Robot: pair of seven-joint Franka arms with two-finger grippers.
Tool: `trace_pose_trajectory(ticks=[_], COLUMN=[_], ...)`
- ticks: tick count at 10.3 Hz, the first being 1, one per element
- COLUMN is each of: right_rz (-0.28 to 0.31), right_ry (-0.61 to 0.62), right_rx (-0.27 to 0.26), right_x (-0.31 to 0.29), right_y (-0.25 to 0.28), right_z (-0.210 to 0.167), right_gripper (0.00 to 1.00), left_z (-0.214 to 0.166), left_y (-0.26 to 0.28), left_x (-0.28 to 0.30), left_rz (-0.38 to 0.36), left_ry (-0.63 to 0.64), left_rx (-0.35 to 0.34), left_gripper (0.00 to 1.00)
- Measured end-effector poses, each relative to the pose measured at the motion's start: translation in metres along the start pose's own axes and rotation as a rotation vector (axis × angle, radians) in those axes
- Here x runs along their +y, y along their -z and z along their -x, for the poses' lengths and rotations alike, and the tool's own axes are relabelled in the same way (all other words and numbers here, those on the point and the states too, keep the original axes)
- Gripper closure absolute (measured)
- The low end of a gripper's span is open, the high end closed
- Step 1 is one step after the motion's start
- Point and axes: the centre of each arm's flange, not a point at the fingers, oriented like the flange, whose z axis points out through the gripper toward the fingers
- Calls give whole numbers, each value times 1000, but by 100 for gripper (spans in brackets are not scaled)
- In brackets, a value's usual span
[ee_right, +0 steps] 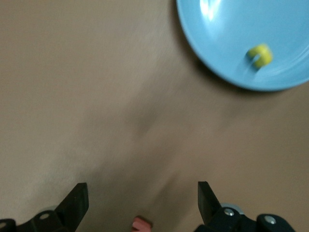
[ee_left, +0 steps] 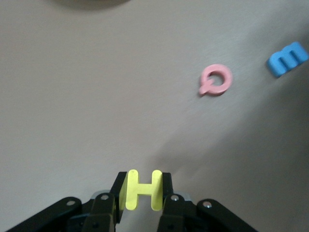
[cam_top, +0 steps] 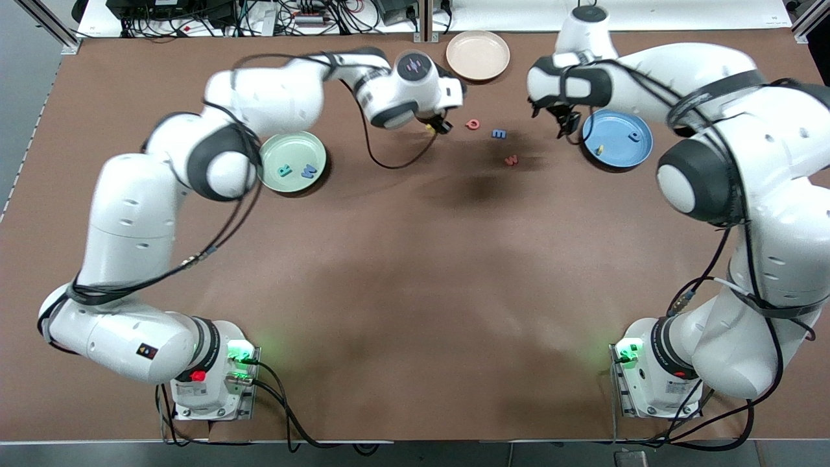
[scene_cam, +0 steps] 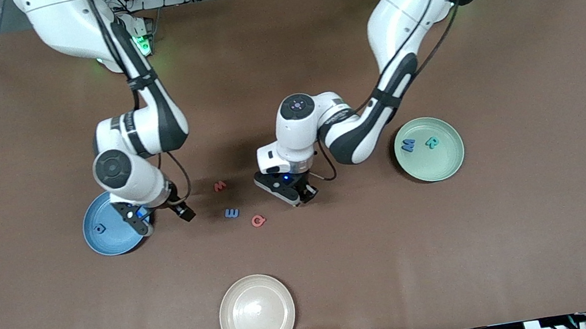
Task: Sort upper and lower case letters into plates
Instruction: 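Place the H on the green plate while the right gripper reaches the w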
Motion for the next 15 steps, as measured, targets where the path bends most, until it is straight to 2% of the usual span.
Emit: trace_pose_trajectory(ticks=[2,6,7,10,11,14,15], right_rz=[-4,-30,-25,-35,-36,-42,-41], right_ry=[-45,-109,-111,-120,-124,-127,-125], right_rx=[20,-68,-76,-66,-71,-78,-79], right_x=[-4,-8,-6,7,7,6,6], right_y=[-20,-33,-38,-57,-58,-58,-58], right_z=[19,48,56,71,73,78,80], right_gripper=[0,0,0,0,0,0,0], left_z=[18,113,139,220,239,262,262], left_y=[26,83,92,80,74,67,67], left_x=[-60,-163,-178,-214,-222,-225,-223], left_rz=[60,211,220,155,139,147,147], left_ry=[-30,-33,-32,-64,-70,-71,-73], left_rx=[-86,-250,-284,-345,-343,-313,-313], left_gripper=[68,68,68,68,68,67,61])
